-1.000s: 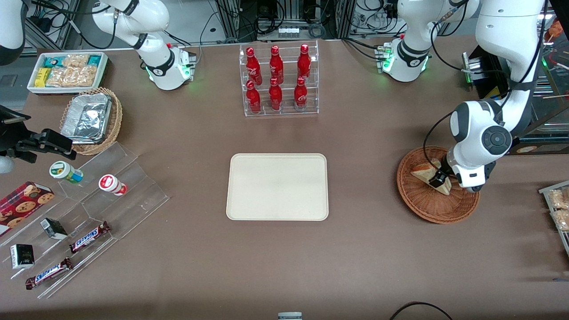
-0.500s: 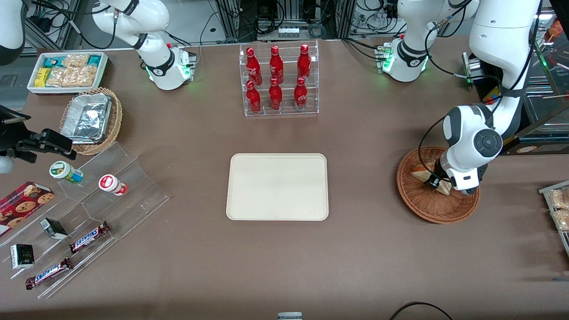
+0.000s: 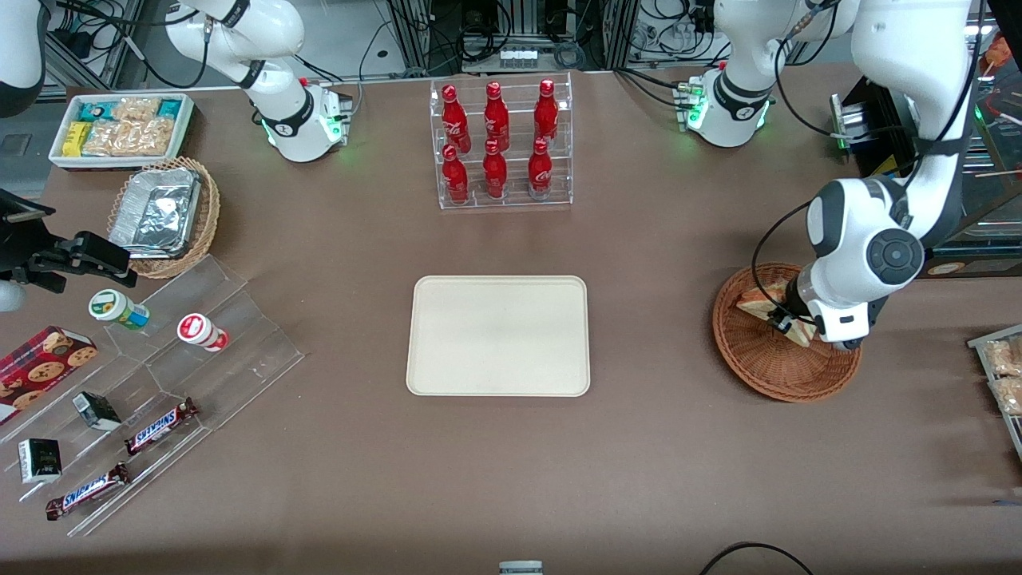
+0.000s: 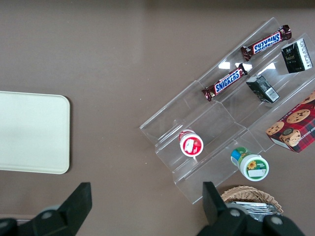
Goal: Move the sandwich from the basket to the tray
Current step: 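Carry the held sandwich with the left gripper over the cream tray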
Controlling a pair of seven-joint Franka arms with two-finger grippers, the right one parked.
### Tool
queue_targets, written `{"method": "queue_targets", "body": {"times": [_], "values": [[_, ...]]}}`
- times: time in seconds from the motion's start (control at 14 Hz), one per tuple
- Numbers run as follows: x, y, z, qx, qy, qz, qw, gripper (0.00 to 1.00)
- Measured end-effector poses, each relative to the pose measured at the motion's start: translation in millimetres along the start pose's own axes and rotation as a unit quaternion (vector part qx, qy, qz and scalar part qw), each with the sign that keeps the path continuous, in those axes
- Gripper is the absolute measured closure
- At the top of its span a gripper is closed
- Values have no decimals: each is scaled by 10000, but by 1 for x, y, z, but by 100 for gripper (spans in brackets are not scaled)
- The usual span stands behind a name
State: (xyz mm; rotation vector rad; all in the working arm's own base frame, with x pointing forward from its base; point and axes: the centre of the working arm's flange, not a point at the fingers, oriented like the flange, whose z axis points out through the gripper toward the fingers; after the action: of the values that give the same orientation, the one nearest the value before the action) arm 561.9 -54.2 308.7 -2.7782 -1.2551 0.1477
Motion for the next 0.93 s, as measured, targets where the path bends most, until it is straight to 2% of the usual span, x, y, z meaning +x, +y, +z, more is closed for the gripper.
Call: {"method": "queue_targets", "body": {"times": [0.21,0.43,0.64,0.71,0.93], "values": [[-60,65,-39,-126,208,770,9967,67],[-134,128,-25,-33,352,1589,9867,69],[-199,171,-9,-4,379,2549,9662,69],[-213,179,-7,-31,355,2767,9603,73],[-235,193,-3,-125,327,3288,9437,76]]}}
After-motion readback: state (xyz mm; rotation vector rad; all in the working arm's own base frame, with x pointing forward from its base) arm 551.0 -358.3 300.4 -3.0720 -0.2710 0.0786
